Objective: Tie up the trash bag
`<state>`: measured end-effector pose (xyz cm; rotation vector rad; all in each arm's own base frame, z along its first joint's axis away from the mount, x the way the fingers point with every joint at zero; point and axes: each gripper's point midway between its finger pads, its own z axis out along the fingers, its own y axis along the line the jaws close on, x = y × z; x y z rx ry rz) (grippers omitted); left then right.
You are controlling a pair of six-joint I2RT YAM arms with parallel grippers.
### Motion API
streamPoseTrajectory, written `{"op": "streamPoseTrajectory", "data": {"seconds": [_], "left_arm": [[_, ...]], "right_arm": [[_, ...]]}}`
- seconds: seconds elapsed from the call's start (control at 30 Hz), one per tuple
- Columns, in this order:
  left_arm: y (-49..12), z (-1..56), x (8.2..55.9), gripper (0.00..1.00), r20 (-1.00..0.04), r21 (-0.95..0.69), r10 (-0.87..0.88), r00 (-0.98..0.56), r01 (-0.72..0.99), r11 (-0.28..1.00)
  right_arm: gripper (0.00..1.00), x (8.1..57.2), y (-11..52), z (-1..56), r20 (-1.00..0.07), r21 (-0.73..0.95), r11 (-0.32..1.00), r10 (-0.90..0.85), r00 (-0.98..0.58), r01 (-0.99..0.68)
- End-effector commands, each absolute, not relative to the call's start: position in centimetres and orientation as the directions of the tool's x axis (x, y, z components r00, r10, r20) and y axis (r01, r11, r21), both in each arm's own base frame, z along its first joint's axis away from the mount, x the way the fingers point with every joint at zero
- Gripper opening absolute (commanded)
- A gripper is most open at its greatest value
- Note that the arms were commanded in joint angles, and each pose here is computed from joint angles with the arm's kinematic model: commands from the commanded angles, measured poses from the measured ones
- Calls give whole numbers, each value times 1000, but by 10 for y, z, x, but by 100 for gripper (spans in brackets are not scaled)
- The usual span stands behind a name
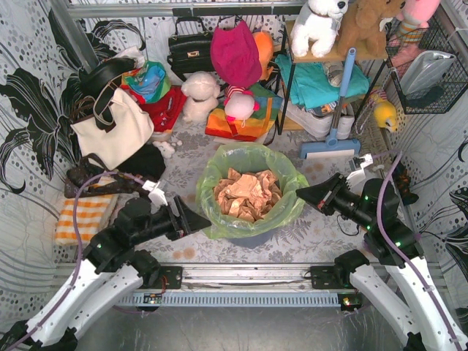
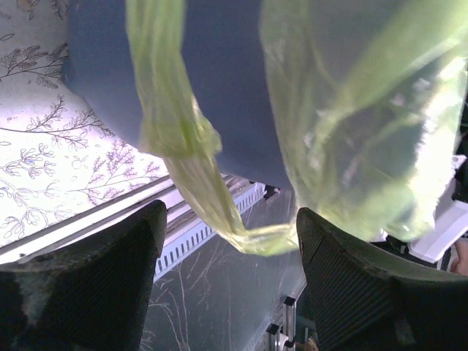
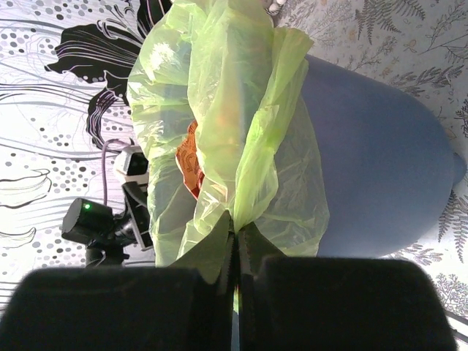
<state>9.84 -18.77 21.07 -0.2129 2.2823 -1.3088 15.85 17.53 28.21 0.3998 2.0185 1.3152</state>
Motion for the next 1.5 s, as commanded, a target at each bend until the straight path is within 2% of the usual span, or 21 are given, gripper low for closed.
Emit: {"op": "streamPoseTrajectory", "data": {"seconds": [0.0, 0.1, 0.13, 0.23, 0.33, 0.4, 0.43, 0.5, 0.53, 0.6, 0.7, 0.9, 1.0, 1.2, 1.47], "left_arm": [[-201, 214, 115, 81, -334, -870, -405, -851, 112, 481], [-203, 199, 119, 79, -325, -851, -388, -862, 88, 518], [-205, 196, 119, 73, -324, -846, -378, -867, 87, 526], [-208, 193, 117, 47, -329, -842, -341, -881, 110, 528], [-209, 192, 112, 34, -331, -838, -309, -892, 128, 531], [-208, 189, 107, 34, -325, -833, -285, -902, 130, 538], [-207, 185, 107, 38, -323, -825, -281, -904, 123, 551], [-201, 176, 108, 61, -317, -799, -287, -904, 92, 594], [-200, 174, 109, 65, -316, -793, -291, -903, 83, 603], [-202, 171, 111, 66, -314, -793, -290, -904, 81, 604], [-206, 167, 114, 59, -307, -794, -283, -909, 81, 602], [-208, 167, 111, 15, -317, -781, -234, -919, 113, 615], [-206, 173, 104, 2, -338, -771, -189, -922, 156, 618], [-204, 180, 79, 0, -351, -767, -39, -936, 264, 585], [-224, 235, 50, 0, -427, -841, 108, -898, 438, 318]], "right_arm": [[0, 160, 177, 285, -379, 895, 430, 589, -714, -120], [0, 160, 176, 283, -380, 894, 432, 592, -711, -118], [0, 161, 176, 283, -380, 894, 432, 592, -711, -117], [0, 161, 177, 279, -373, 895, 433, 591, -715, -110], [0, 161, 177, 275, -369, 894, 436, 588, -720, -101], [0, 161, 177, 273, -365, 895, 436, 589, -722, -96], [0, 160, 177, 272, -363, 895, 436, 587, -724, -95], [0, 160, 178, 272, -362, 895, 436, 586, -725, -95], [0, 160, 178, 272, -362, 895, 436, 583, -727, -96], [0, 160, 178, 272, -362, 895, 436, 584, -727, -96], [0, 160, 178, 273, -364, 895, 435, 584, -726, -98], [0, 160, 178, 274, -365, 895, 435, 586, -724, -100], [0, 159, 177, 276, -366, 894, 437, 587, -722, -98], [0, 158, 175, 275, -365, 892, 442, 587, -722, -91], [0, 157, 177, 275, -339, 907, 414, 596, -728, -83]]}}
